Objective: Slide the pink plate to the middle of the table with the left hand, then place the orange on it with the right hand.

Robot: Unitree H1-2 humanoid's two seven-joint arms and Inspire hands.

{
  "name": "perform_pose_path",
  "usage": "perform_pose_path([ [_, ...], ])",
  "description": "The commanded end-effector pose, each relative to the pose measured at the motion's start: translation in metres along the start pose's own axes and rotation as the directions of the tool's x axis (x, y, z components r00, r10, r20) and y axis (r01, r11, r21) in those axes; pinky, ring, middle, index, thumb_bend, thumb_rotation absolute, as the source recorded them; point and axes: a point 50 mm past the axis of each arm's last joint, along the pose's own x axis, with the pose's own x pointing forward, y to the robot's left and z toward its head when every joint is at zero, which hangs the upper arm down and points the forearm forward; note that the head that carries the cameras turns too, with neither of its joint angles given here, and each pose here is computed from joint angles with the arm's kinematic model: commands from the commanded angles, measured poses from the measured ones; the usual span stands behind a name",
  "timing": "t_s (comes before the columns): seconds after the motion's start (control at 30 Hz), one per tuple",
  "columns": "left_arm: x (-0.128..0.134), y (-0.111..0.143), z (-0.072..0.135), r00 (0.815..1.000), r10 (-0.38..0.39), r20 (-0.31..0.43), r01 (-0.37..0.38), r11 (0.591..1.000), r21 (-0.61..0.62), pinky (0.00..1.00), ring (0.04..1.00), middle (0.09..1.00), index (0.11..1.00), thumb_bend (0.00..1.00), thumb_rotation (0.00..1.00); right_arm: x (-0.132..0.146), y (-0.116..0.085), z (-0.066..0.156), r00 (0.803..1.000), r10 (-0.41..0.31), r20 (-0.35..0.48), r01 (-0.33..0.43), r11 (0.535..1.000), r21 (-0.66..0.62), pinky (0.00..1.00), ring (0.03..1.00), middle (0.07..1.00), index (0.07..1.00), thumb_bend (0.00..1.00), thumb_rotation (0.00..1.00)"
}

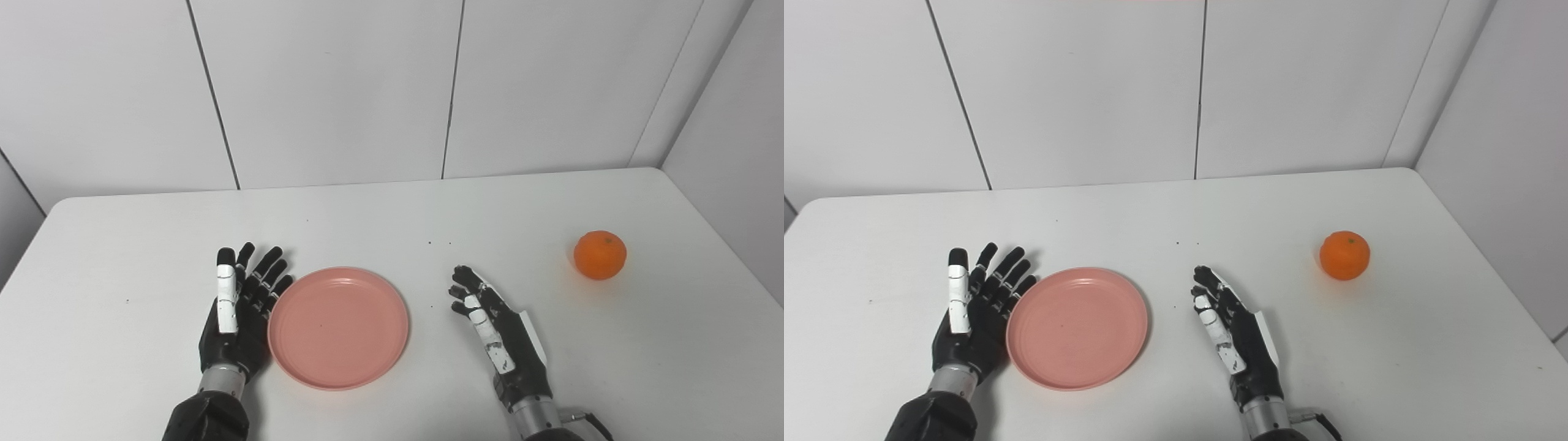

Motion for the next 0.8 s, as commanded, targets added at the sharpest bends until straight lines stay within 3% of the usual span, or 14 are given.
perform_pose_path([
  [0.0, 0.003, -0.003, -0.001, 1.0, 0.002, -0.015, -0.002, 1.0, 0.002, 0.91, 0.903, 0.851, 0.961, 0.85, 0.78, 0.002, -0.001, 0.013, 0.999, -0.021, 0.034, 0.021, 1.0, -0.016, 0.83, 0.844, 0.863, 0.84, 0.83, 0.82],
  [0.37, 0.007, 0.002, -0.004, 1.0, 0.0, -0.021, 0.0, 1.0, -0.01, 0.91, 0.904, 0.852, 0.962, 0.85, 0.77, 0.018, -0.02, 0.064, 0.977, -0.039, 0.209, 0.075, 0.984, -0.164, 0.72, 0.776, 0.801, 0.815, 0.78, 0.8],
  [0.63, 0.007, 0.001, -0.002, 1.0, 0.002, -0.017, -0.003, 1.0, -0.015, 0.93, 0.904, 0.852, 0.961, 0.84, 0.78, 0.033, -0.044, 0.098, 0.948, -0.065, 0.312, 0.17, 0.931, -0.322, 0.66, 0.729, 0.766, 0.797, 0.8, 0.83],
  [0.77, 0.008, 0.001, -0.001, 1.0, 0.004, -0.019, -0.004, 1.0, -0.015, 0.92, 0.901, 0.848, 0.96, 0.85, 0.77, 0.041, -0.056, 0.11, 0.936, -0.051, 0.35, 0.207, 0.881, -0.425, 0.62, 0.699, 0.754, 0.795, 0.78, 0.86],
])
